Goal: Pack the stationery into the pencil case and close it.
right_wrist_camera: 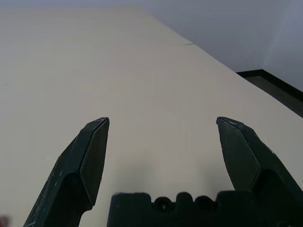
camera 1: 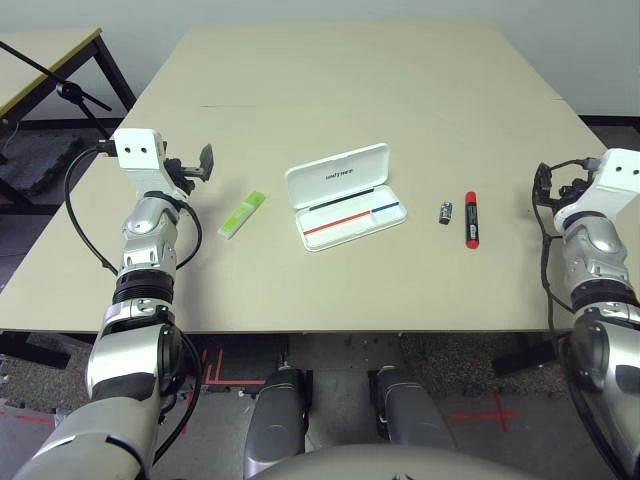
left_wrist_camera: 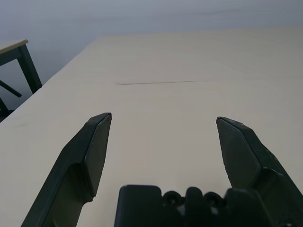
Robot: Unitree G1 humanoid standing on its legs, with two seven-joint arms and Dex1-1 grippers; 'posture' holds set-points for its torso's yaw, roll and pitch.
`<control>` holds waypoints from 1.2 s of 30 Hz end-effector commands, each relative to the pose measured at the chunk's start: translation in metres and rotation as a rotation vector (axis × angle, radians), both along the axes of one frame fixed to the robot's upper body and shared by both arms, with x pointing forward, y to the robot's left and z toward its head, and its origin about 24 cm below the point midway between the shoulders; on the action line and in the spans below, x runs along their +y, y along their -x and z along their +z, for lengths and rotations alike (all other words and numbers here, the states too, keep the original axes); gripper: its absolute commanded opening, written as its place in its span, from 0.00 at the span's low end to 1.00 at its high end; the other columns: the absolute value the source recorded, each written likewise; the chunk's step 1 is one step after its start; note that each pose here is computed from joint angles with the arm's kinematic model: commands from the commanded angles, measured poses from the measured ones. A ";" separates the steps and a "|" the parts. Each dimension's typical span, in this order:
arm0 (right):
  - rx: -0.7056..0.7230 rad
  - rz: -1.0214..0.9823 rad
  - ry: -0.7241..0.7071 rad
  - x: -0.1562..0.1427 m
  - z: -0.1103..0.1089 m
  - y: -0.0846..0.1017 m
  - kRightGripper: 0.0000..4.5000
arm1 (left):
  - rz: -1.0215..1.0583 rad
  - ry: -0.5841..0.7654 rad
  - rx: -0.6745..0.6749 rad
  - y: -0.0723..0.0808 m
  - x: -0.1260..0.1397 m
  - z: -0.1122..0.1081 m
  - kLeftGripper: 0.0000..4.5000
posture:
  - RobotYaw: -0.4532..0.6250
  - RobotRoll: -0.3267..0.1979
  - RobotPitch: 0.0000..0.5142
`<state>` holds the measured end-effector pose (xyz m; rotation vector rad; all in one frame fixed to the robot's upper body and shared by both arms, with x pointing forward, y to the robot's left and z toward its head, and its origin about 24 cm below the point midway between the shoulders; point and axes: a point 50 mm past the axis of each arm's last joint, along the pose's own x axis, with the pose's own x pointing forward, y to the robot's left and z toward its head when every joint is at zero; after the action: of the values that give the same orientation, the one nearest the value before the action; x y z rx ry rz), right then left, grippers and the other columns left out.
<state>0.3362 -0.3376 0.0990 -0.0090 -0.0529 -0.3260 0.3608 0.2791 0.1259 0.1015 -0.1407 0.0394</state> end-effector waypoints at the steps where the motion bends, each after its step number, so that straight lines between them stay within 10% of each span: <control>1: -0.014 -0.006 0.014 -0.005 0.003 0.004 1.00 | -0.013 0.017 0.016 -0.001 -0.006 -0.007 0.99 | 0.25 0.62 0.21; 18: 0.035 0.412 0.100 0.011 0.014 0.025 1.00 | -0.028 0.010 -0.025 0.000 0.000 0.005 0.99 | 0.27 0.62 0.19; 25: 0.090 0.661 0.140 0.021 0.033 0.023 1.00 | -0.063 -0.005 -0.096 0.020 0.012 0.025 0.99 | 0.33 0.62 0.16; 36: 0.171 0.907 0.177 0.049 0.032 0.013 1.00 | -0.796 -0.094 0.118 0.081 -0.052 0.042 0.99 | 0.39 0.62 0.18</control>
<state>0.3240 -0.2929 0.1335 -0.1708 0.0539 0.5383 0.2897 0.2444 0.1693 0.1349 -0.1090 -0.6196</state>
